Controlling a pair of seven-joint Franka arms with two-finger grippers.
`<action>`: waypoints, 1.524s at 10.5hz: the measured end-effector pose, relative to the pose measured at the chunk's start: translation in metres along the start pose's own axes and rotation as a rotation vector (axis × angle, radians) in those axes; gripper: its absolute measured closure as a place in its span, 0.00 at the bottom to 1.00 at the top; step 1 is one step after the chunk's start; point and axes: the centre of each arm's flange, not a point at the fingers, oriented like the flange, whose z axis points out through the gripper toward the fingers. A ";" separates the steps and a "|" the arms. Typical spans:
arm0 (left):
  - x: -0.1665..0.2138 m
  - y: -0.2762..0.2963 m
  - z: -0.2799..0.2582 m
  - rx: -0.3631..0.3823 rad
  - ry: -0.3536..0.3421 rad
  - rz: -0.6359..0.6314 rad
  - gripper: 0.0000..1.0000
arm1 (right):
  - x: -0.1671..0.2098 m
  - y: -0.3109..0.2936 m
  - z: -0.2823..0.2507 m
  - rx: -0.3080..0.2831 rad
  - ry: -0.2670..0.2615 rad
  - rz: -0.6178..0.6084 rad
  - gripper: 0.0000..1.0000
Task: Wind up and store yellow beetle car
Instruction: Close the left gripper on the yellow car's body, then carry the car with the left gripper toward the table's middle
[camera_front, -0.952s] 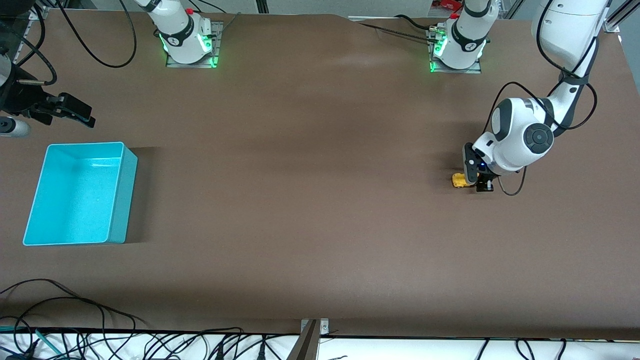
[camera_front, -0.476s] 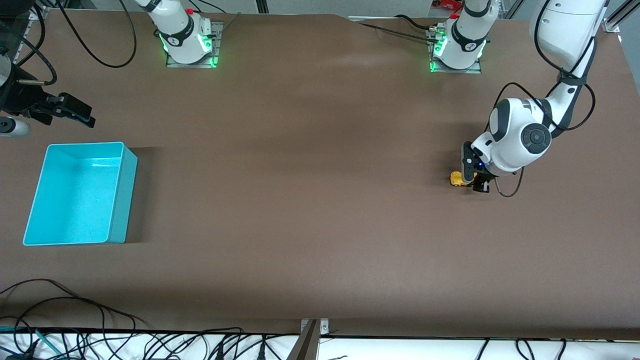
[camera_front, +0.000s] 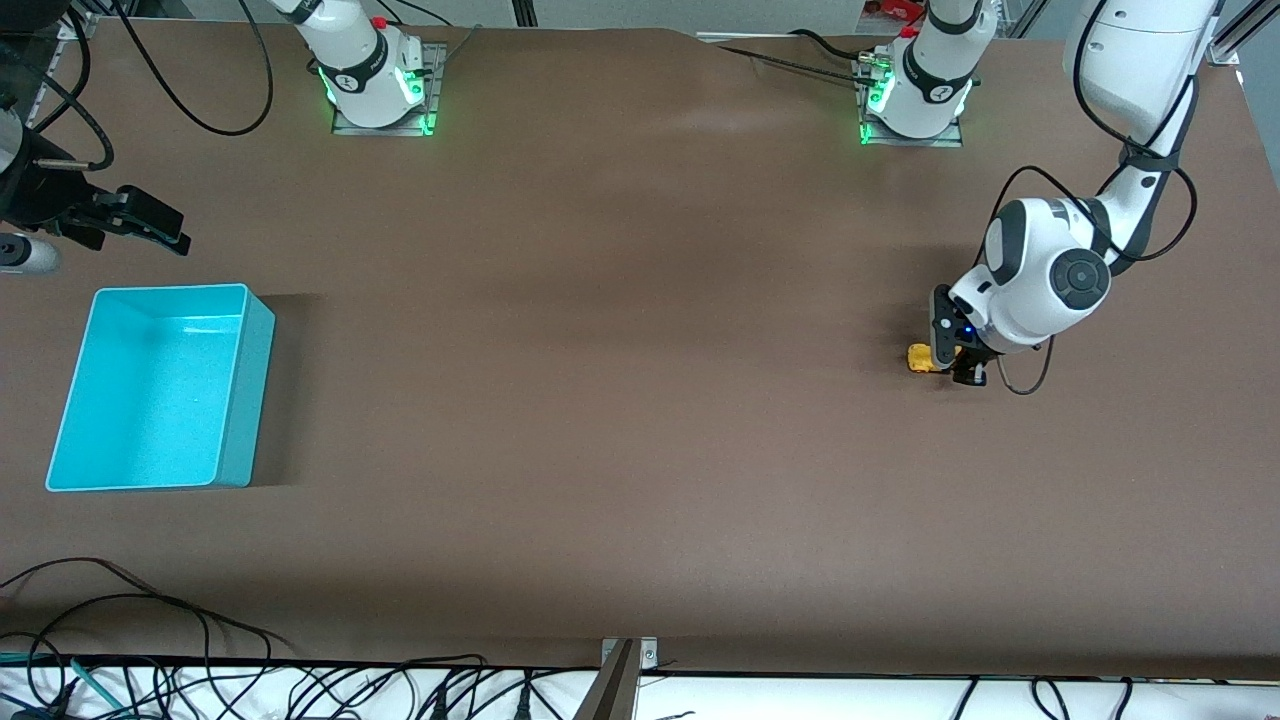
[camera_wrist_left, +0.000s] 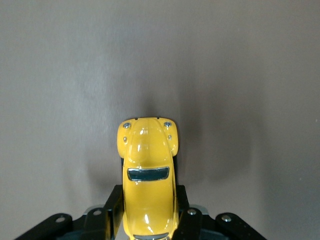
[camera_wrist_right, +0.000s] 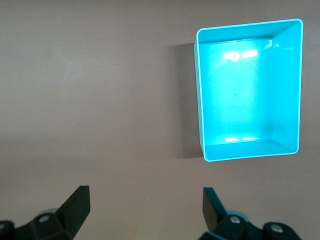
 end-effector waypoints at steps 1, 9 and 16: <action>-0.008 0.000 0.000 0.000 -0.004 -0.011 0.55 | 0.000 0.000 0.000 0.000 0.000 0.000 0.00; -0.079 0.005 0.002 -0.007 -0.038 -0.081 0.55 | 0.000 0.000 0.000 0.000 0.000 0.000 0.00; -0.085 -0.004 0.001 -0.009 -0.044 -0.084 0.48 | 0.000 0.000 0.000 0.000 0.000 0.000 0.00</action>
